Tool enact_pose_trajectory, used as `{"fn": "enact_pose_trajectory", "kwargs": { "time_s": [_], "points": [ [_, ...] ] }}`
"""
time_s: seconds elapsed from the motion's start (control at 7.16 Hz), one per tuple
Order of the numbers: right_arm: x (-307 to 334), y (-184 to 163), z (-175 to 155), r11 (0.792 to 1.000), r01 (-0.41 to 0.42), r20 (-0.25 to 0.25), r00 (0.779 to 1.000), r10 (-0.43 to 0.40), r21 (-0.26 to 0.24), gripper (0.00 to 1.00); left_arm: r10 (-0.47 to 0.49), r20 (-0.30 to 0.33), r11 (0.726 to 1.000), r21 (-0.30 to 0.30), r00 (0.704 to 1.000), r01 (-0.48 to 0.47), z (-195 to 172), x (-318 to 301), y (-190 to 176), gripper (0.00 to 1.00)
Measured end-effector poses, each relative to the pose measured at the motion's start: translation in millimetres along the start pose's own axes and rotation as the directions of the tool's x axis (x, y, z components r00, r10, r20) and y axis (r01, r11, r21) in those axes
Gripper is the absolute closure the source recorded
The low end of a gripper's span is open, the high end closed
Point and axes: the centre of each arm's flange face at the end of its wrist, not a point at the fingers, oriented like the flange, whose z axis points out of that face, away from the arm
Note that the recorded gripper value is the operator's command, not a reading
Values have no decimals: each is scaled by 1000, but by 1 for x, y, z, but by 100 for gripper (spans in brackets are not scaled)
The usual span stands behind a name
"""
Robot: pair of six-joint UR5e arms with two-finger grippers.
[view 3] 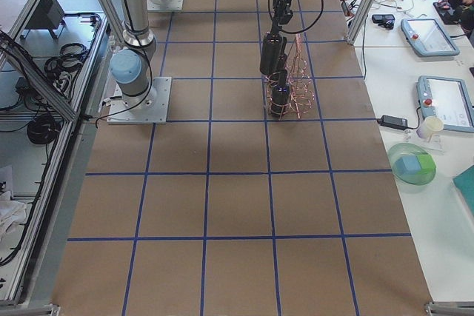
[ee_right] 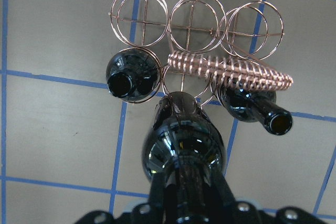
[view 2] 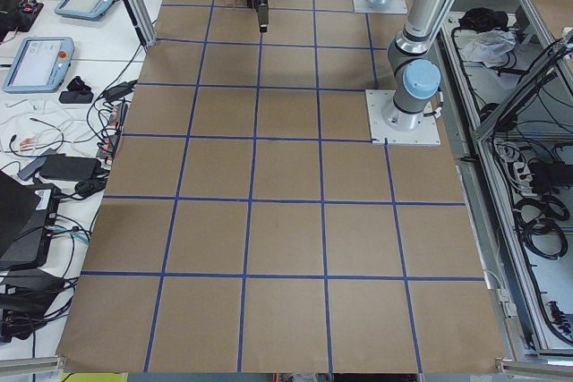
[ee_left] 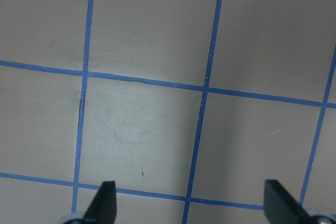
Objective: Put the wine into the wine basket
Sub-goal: 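Lower the bottle into the empty rack slot with the right gripper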
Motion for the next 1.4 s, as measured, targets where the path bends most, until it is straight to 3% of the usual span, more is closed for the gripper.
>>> {"fn": "enact_pose_trajectory", "kwargs": {
  "time_s": [0.42, 1.4],
  "points": [
    [12, -23, 16, 1000, -6, -8, 1000, 6, 28, 86, 0, 1, 1000, -12, 1000, 0, 3, 0, 1, 0],
    [13, -31, 42, 1000, -5, 6, 1000, 5, 8, 86, 0, 12, 1000, -19, 1000, 0, 7, -1, 3, 0]
  ]
}}
